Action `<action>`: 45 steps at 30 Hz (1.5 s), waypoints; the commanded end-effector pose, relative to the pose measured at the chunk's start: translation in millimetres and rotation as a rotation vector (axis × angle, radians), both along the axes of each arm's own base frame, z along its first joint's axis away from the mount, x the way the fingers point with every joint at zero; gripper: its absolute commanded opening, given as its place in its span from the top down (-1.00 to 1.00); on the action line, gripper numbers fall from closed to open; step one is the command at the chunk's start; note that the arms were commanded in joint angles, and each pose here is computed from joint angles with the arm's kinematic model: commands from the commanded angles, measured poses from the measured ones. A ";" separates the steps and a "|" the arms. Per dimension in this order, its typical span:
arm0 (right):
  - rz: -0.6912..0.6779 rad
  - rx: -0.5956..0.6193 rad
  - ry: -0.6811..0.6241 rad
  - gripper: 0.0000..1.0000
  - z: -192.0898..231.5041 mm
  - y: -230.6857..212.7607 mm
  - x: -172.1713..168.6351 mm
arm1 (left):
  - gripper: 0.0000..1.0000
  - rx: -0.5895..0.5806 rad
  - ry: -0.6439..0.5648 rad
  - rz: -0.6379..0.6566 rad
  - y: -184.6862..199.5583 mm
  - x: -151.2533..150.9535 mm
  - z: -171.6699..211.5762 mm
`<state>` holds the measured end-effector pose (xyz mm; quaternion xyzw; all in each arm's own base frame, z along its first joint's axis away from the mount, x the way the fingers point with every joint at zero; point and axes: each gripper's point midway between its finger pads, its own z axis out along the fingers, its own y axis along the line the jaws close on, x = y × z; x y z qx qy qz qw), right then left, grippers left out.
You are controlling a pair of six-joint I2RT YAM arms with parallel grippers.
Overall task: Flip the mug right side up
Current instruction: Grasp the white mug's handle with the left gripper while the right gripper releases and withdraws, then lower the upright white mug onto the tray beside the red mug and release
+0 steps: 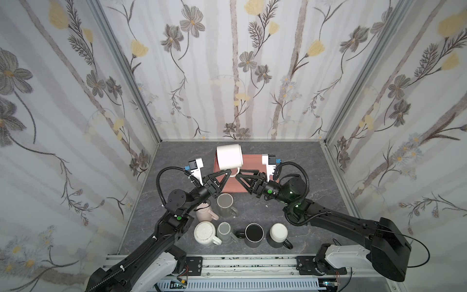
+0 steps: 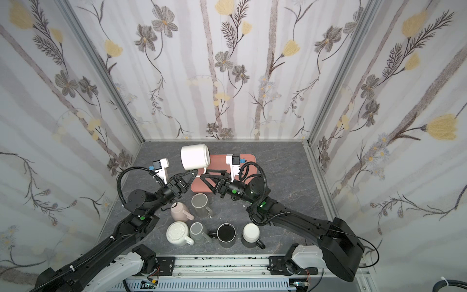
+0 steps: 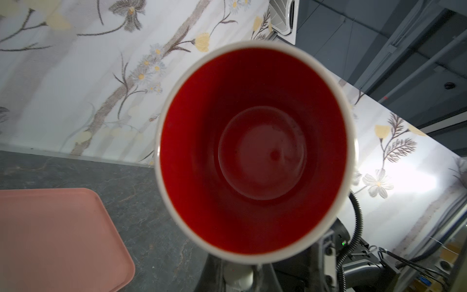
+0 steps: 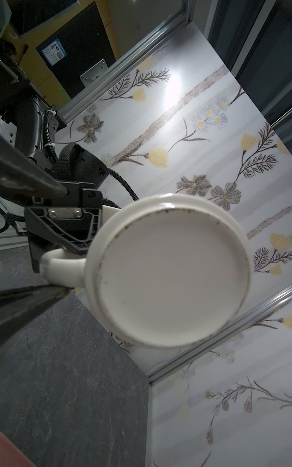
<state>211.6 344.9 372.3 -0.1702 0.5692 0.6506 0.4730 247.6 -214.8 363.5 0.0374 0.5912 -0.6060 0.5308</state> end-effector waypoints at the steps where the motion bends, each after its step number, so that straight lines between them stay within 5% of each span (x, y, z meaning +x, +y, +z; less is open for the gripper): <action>1: -0.202 -0.083 0.029 -0.44 -20.3 -26.0 20.7 | 1.00 0.146 0.057 0.139 4.4 26.9 -16.7; 11: -0.544 -0.251 0.110 -0.47 -58.7 -103.6 41.3 | 1.00 0.733 0.332 0.378 -21.8 110.3 -101.3; 19: -0.649 -0.310 0.171 -0.47 -81.5 -139.9 48.4 | 1.00 1.030 0.416 0.450 -43.2 170.3 -155.3; 31: -0.716 -0.343 0.189 -0.48 -94.2 -169.4 47.1 | 1.00 1.265 0.525 0.463 -67.0 225.3 -233.1; 45: -0.763 -0.353 0.192 -0.50 -99.2 -189.9 47.0 | 1.00 1.344 0.596 0.486 -63.2 258.4 -270.7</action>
